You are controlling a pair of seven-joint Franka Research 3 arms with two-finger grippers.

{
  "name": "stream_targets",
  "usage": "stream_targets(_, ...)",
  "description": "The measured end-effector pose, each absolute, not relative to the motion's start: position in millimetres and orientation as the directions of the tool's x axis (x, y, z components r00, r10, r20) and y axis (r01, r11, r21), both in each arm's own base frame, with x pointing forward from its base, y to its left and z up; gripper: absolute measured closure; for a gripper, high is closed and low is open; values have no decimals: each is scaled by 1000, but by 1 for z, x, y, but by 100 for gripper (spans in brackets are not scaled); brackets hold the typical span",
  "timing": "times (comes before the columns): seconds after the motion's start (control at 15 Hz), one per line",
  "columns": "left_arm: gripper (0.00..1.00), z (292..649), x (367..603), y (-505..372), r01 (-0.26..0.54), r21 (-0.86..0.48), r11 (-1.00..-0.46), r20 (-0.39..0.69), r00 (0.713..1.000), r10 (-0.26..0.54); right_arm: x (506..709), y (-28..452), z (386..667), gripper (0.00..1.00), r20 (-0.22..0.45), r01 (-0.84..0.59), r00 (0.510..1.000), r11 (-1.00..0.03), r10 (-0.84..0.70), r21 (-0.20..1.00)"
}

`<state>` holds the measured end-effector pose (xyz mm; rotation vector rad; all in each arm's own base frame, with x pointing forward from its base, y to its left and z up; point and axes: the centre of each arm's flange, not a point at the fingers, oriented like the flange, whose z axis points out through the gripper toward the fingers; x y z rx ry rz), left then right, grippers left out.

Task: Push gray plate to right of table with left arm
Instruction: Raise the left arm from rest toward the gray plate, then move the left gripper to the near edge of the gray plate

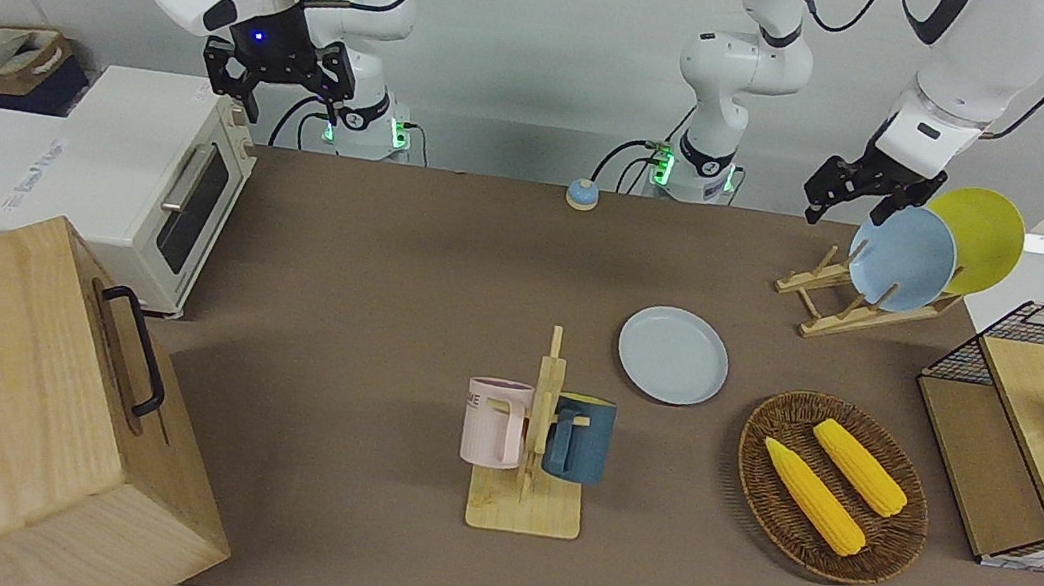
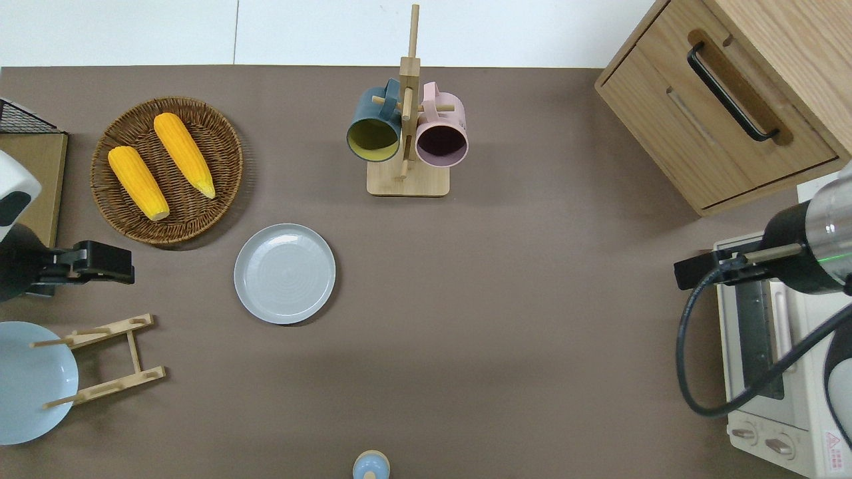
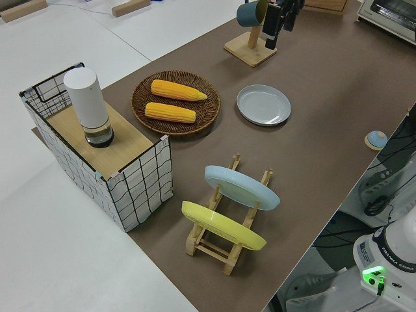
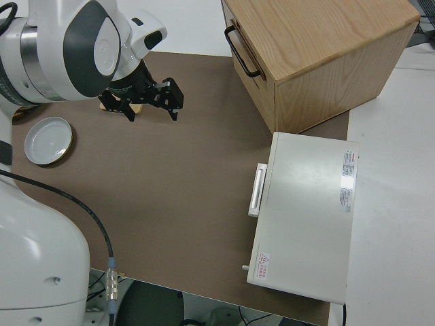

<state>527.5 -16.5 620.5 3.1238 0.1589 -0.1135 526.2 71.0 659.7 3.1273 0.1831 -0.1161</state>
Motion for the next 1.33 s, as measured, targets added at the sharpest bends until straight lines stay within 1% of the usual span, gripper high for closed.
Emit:
stream_targets(0.93,0,616,528,-20,106,7,-994,-78,991,105,526,71,660,1,-74,117,990,-993,116,2)
stream_targets(1.13,0,601,533,-22,105,11,-994,-105,989,103,526,71,660,1,-74,117,990,-993,116,2)
stream_targets(1.33,0,573,547,-30,99,12,-995,-129,987,97,526,71,660,1,-74,117,990,-993,116,2)
